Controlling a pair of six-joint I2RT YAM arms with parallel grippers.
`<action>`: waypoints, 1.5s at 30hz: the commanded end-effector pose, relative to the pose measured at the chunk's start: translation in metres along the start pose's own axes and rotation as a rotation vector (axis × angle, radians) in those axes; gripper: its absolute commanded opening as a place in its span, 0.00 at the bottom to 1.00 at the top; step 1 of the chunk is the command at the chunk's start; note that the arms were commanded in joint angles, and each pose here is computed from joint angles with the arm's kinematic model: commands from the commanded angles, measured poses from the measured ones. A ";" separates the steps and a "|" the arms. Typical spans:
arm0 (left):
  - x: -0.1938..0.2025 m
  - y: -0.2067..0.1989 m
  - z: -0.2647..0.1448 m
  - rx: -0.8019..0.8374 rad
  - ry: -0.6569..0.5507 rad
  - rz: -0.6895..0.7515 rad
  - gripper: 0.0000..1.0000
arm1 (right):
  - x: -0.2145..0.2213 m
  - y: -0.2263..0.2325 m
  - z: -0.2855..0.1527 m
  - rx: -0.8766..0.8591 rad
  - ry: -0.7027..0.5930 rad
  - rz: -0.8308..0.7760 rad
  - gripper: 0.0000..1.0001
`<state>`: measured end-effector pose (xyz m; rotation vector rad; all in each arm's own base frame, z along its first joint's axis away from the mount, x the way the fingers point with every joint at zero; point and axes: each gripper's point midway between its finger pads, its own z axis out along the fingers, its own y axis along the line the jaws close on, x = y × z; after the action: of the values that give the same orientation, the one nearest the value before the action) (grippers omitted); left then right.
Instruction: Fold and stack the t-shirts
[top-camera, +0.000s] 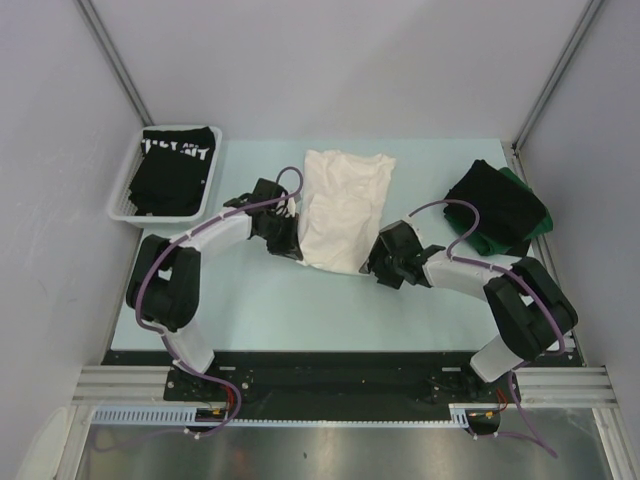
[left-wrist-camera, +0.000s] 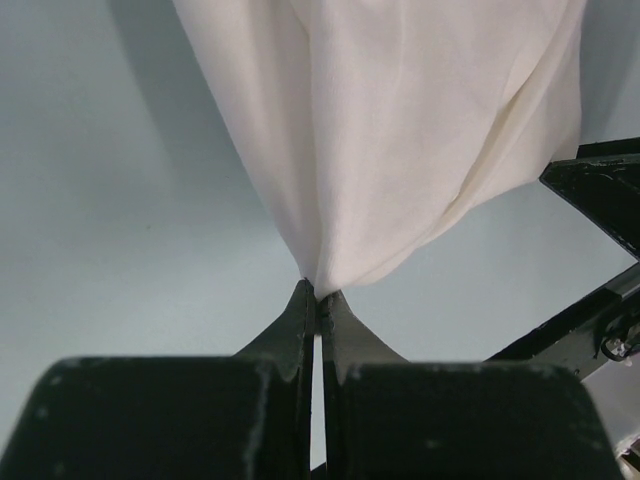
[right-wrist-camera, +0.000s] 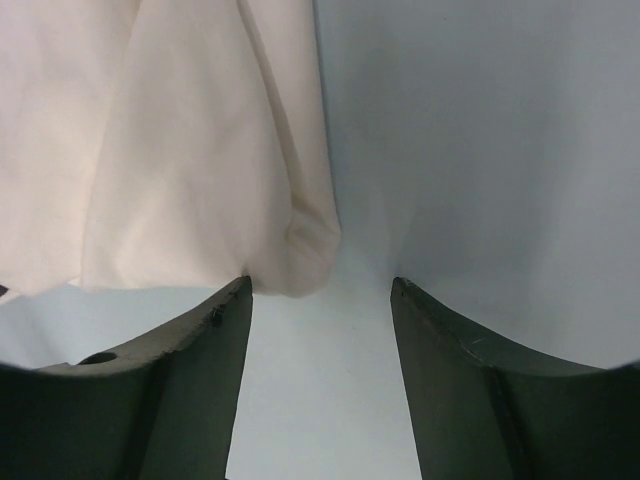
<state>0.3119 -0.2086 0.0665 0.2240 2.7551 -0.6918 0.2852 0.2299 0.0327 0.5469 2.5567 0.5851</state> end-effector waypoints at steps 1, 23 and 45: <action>0.002 -0.007 -0.014 0.015 -0.025 0.029 0.00 | 0.003 0.006 0.008 -0.018 -0.008 0.016 0.61; 0.009 -0.007 -0.020 0.018 -0.018 0.054 0.00 | 0.015 0.005 0.011 0.004 0.004 0.004 0.12; 0.065 -0.012 -0.056 0.045 0.024 0.025 0.00 | 0.076 0.034 -0.079 -0.070 0.089 -0.049 0.00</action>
<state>0.2540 -0.1863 0.0827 0.2576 2.7850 -0.6929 0.2194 0.2700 0.0739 0.4192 2.5973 0.6967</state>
